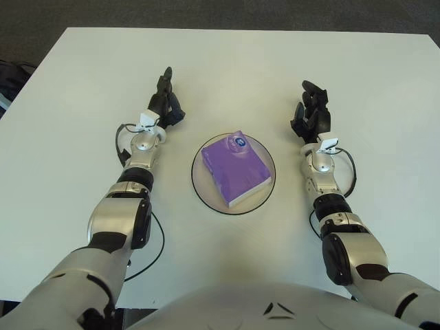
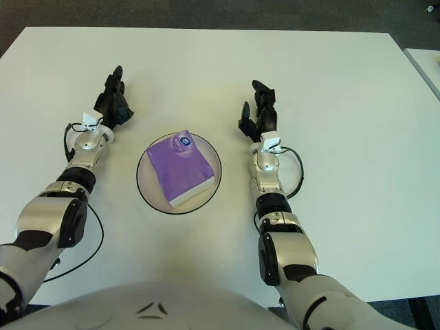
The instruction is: Put the tissue paper into the plate.
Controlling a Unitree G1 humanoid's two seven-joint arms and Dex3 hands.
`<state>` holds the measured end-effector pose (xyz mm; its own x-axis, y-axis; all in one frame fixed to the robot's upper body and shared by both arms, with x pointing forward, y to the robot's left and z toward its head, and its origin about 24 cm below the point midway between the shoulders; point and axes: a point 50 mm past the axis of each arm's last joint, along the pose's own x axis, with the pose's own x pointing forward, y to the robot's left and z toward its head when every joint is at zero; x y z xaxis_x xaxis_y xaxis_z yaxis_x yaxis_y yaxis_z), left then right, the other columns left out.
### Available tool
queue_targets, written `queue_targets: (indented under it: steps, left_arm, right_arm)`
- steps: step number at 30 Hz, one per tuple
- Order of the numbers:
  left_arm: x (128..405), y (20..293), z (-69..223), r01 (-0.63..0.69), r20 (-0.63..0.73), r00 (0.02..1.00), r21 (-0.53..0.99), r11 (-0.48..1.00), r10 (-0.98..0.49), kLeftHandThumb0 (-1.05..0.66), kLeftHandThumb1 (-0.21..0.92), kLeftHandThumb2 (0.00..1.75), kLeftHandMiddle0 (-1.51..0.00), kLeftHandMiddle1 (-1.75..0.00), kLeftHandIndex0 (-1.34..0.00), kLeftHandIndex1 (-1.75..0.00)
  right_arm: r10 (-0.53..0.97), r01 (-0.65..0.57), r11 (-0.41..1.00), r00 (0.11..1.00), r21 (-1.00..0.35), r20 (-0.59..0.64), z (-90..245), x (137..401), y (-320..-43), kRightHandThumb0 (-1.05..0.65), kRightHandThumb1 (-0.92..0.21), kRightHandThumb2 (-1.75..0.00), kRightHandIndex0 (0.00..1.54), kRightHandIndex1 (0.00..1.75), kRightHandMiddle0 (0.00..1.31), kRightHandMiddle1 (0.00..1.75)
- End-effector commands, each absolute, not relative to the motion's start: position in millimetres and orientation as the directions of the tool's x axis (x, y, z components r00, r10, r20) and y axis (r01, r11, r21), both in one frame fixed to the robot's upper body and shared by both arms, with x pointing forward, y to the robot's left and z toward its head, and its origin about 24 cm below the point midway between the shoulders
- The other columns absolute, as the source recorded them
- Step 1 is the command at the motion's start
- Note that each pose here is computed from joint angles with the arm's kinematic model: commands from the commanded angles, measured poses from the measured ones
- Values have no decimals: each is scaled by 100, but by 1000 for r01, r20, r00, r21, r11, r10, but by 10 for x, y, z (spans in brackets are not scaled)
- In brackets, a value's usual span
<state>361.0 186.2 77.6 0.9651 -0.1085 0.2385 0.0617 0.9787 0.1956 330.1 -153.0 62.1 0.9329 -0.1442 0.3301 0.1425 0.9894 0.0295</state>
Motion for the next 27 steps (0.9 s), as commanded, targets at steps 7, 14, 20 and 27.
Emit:
queue_targets:
  steps: [7, 14, 20, 27]
  left_arm:
    - [3457, 1838, 552, 48, 193, 977, 217, 975, -91, -105, 92, 125, 0, 0, 0, -7]
    - [3415, 1864, 475, 37, 162, 984, 224, 974, -75, -105, 92, 124, 0, 0, 0, -11]
    - [3393, 1888, 437, 27, 144, 988, 230, 973, -61, -105, 92, 124, 0, 0, 0, -14]
    - [3371, 1936, 374, 4, 95, 995, 186, 982, -22, -100, 92, 119, 0, 0, 0, -17]
  right_arm:
    - [-172, 173, 985, 985, -23, 29, -223, 2768, -1590, -54, -92, -79, 24, 33, 0, 74]
    - [-173, 173, 985, 985, -23, 25, -227, 2770, -1586, -53, -92, -79, 24, 33, 0, 73]
    - [-172, 173, 985, 985, -25, 27, -226, 2768, -1580, -53, -92, -79, 24, 33, 0, 73]
    - [-172, 173, 985, 985, -27, 29, -226, 2763, -1577, -54, -92, -79, 24, 33, 0, 73]
